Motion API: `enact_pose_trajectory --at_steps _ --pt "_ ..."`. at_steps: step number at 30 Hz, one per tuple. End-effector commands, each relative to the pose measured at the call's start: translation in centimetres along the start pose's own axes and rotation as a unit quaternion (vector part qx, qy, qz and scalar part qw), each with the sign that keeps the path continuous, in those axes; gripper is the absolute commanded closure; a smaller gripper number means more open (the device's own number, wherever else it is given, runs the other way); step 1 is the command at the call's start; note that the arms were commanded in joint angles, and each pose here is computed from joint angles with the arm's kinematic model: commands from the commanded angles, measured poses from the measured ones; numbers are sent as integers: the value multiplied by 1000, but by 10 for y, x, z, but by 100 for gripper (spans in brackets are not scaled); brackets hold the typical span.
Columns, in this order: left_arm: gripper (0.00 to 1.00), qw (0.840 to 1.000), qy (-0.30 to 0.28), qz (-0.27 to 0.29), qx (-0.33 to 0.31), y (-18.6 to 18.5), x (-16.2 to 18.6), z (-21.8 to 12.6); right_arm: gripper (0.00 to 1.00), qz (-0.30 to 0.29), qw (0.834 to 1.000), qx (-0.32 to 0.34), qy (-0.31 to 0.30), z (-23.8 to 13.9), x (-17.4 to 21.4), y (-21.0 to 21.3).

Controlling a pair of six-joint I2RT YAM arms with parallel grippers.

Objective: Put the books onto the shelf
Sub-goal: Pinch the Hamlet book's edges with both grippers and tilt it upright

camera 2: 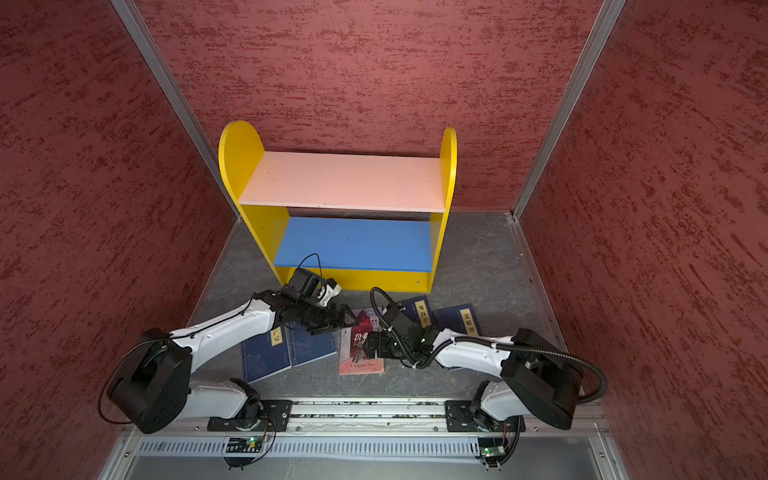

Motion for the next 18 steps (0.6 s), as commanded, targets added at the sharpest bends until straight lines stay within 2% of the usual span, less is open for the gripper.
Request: enact_pose_trajectory --at_steps 1,11,18 --pt "1 1000 -7 11 -6 -3 -4 2 6 20 1000 -18 -7 1 -5 0" --pt "1 999 4 -5 -40 11 -6 14 11 36 998 -52 5 7 -12 -3" --pt "1 997 14 -21 -69 21 -11 23 13 45 998 -40 29 17 -7 -12"
Point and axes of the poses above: each gripper's point midway between its finger pads, its own z axis out along the fingers, its own y axis along the line the jaws close on, x = y × z, the point moved 4 cm from there along -z, back along the fingers
